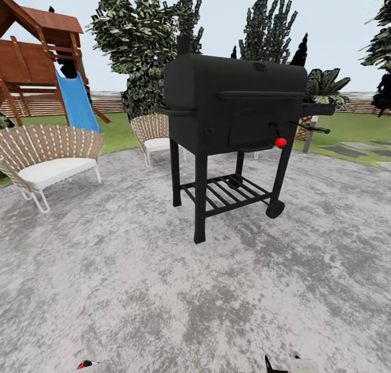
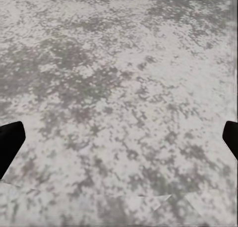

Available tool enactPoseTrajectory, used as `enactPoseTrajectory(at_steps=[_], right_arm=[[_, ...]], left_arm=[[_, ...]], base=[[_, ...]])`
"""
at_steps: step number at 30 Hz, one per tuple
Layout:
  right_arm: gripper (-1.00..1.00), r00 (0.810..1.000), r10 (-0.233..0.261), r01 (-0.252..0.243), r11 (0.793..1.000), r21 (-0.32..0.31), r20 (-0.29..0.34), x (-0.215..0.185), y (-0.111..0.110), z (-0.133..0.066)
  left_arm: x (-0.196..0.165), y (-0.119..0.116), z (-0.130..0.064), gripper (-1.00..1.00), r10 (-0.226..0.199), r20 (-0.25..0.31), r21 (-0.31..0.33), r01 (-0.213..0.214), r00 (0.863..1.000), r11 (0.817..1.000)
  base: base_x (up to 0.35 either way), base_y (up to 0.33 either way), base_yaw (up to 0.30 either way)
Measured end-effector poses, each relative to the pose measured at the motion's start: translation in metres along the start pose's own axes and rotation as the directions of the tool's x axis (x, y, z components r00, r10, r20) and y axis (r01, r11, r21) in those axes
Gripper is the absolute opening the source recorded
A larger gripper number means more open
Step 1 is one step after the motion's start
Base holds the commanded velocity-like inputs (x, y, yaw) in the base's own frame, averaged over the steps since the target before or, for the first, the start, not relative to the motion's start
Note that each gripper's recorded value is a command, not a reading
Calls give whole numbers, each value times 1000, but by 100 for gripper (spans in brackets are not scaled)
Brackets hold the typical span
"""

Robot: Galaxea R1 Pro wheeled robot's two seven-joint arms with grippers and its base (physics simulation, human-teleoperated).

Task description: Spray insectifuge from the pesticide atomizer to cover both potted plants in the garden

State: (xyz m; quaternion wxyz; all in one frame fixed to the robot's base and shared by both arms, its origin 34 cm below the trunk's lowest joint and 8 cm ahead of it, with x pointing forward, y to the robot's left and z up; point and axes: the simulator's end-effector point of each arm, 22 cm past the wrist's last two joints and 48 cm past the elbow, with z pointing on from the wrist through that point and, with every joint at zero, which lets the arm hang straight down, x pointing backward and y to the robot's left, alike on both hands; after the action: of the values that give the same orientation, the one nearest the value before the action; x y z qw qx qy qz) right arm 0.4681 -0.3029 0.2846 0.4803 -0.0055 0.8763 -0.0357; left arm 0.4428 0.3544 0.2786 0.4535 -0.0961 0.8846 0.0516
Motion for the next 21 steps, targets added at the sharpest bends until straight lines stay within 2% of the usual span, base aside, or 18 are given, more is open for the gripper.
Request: enactPoseTrajectory(at_steps=[7,21], right_arm=[[100,1000,0,0,1000,0,1,0,0,0],[100,1000,0,0,1000,0,1,0,0,0]], left_arm=[[0,0,0,-100,1,0,1,-1,1000,1000],[0,0,0,-100,1,1,1,-1,1000,1000]], base=[[209,-63,-265],[283,-159,-265]])
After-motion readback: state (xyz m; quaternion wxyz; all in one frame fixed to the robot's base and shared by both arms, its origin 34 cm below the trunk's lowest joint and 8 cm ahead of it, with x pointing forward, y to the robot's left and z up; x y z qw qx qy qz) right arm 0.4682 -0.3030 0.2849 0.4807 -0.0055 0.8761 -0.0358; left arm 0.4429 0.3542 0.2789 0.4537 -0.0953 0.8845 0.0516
